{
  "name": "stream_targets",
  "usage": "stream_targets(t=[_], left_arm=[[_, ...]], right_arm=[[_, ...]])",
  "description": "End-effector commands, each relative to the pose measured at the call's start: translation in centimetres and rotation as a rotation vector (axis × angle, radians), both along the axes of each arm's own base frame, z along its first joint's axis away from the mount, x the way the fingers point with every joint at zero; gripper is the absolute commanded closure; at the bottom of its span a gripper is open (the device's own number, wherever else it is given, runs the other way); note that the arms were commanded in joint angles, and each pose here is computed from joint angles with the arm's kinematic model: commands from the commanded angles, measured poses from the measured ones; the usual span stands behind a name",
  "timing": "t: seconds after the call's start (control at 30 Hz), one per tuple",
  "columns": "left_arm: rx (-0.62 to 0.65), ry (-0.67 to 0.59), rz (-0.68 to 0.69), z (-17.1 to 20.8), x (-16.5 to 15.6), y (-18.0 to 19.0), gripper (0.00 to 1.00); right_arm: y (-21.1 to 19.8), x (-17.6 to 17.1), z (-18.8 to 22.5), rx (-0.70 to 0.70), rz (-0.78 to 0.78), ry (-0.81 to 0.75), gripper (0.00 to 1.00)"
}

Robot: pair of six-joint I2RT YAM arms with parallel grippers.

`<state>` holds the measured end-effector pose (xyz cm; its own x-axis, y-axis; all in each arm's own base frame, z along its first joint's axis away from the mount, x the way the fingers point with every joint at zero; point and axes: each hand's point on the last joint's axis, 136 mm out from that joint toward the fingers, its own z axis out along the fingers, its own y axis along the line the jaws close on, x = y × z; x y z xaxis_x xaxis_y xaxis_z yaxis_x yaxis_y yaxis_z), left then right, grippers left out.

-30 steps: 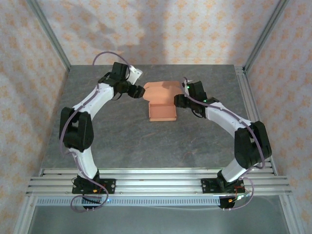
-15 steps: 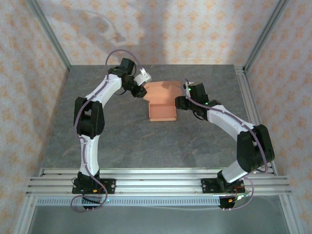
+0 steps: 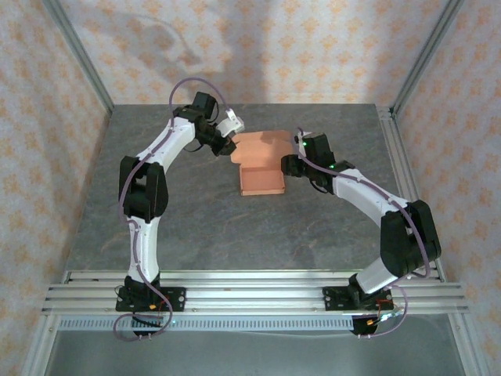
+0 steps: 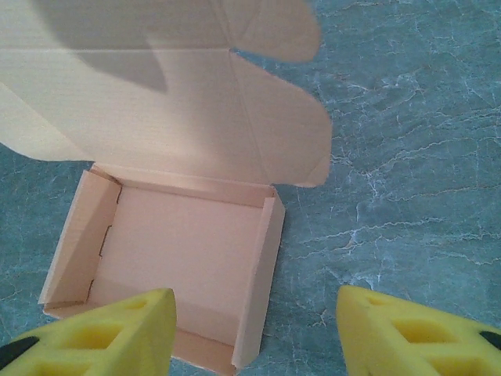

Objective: Fold the paper box

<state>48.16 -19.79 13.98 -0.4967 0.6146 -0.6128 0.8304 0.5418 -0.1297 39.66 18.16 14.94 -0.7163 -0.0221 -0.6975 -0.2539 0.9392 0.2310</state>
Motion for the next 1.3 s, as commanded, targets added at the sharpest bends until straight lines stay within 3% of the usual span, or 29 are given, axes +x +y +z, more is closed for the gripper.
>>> stream_targets(t=[0.0, 0.3, 0.43, 0.7, 0.9, 1.17, 1.27], left_arm=[[-0.009, 0.021, -0.040, 0.1, -0.7, -0.6, 1.00], [0.013, 0.038, -0.141, -0.1, -3.6, -0.2, 1.00], [0.000, 0.081, -0.169, -0.4, -4.8, -0.2, 1.00], [-0.010, 0.093, -0.181, -0.4, -5.5, -0.2, 1.00], [-0.010, 0.108, -0.185, -0.6, -5.5, -0.2, 1.00], [-0.011, 0.117, -0.178, -0.8, -5.3, -0.3, 1.00], [-0.010, 0.119, -0.175, -0.8, -5.2, -0.3, 1.00]], right_arm=[[-0.1, 0.2, 1.1, -0.008, 0.001, -0.041, 0.44], [-1.1, 0.8, 3.6, -0.129, 0.165, -0.130, 0.43], [-1.1, 0.4, 2.9, -0.135, 0.347, -0.058, 0.38], [0.0, 0.9, 1.7, -0.161, 0.590, 0.067, 0.39], [0.8, 1.6, 0.6, -0.160, 0.683, 0.148, 0.48], [0.8, 2.4, 0.5, -0.191, 0.721, 0.175, 0.81], [0.7, 2.3, 0.7, -0.199, 0.732, 0.178, 0.79]])
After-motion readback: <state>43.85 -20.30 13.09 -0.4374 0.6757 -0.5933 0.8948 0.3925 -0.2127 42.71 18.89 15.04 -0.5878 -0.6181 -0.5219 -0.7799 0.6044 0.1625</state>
